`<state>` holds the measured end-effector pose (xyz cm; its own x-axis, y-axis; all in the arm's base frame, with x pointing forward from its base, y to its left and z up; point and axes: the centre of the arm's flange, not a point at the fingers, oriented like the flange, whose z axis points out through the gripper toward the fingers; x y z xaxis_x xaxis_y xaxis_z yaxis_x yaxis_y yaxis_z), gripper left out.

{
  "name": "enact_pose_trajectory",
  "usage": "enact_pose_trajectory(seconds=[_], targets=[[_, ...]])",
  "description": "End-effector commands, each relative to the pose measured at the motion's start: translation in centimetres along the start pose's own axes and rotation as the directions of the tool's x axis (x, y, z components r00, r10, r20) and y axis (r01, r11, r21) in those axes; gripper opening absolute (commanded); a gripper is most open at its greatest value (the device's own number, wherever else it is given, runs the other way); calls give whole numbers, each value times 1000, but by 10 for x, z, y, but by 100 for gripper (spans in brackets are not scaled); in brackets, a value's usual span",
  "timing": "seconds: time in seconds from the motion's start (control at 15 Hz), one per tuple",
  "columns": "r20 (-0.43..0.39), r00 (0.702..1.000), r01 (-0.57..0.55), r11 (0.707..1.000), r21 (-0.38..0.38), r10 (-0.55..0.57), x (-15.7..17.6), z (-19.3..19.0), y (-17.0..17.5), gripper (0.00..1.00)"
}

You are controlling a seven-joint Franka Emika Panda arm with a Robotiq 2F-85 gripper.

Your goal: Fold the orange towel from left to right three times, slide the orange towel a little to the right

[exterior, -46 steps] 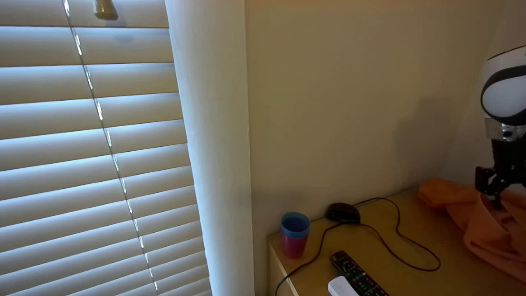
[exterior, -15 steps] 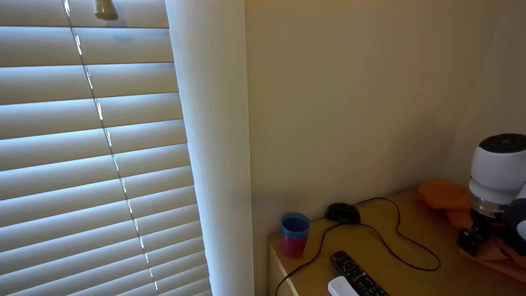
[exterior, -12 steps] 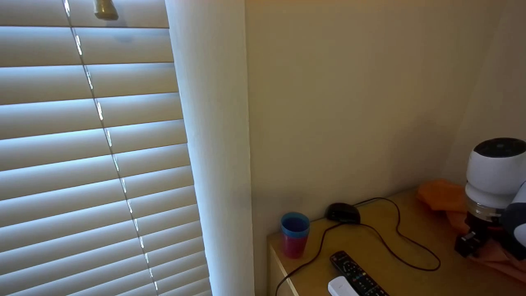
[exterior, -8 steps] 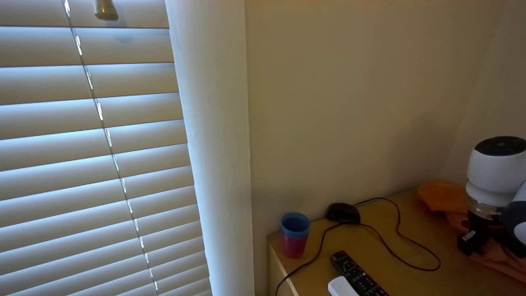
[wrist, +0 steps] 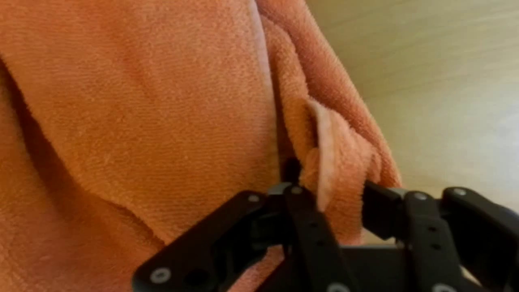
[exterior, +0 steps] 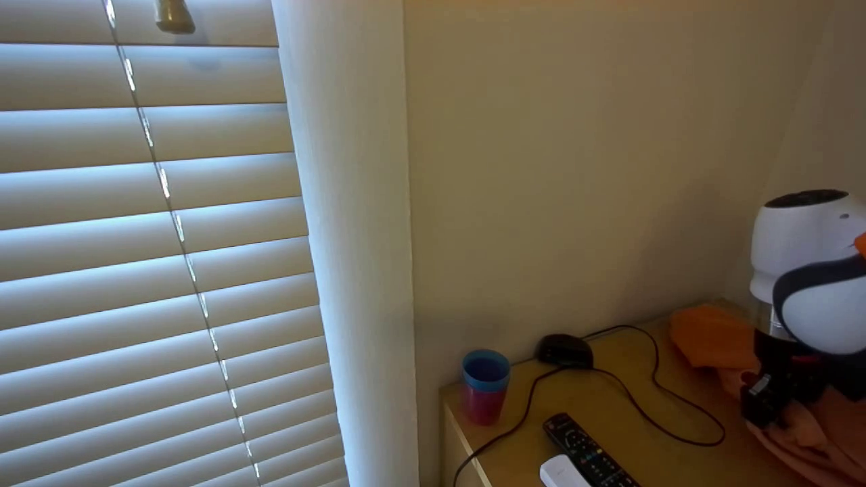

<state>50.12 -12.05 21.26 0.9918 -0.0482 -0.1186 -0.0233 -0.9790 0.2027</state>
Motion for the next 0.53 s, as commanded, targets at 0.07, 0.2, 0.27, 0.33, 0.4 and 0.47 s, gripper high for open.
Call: enact_pose_trajectory(seconds=[0.07,0.2,0.27,0.33,0.4,0.47], targets=[[32,997,68,979,193,-76,-17,-88,-31,5],[17,998,56,974,218,-61,-10,-117,-25,5],[7,999,43,978,205,-46,-6,-127,-18,5],[-4,1000,26,984,176,-26,-3,-137,-3,5],[-20,1000,0,986,164,3,0,-145,10,5],[-52,998,-26,991,129,33,3,-152,27,5]])
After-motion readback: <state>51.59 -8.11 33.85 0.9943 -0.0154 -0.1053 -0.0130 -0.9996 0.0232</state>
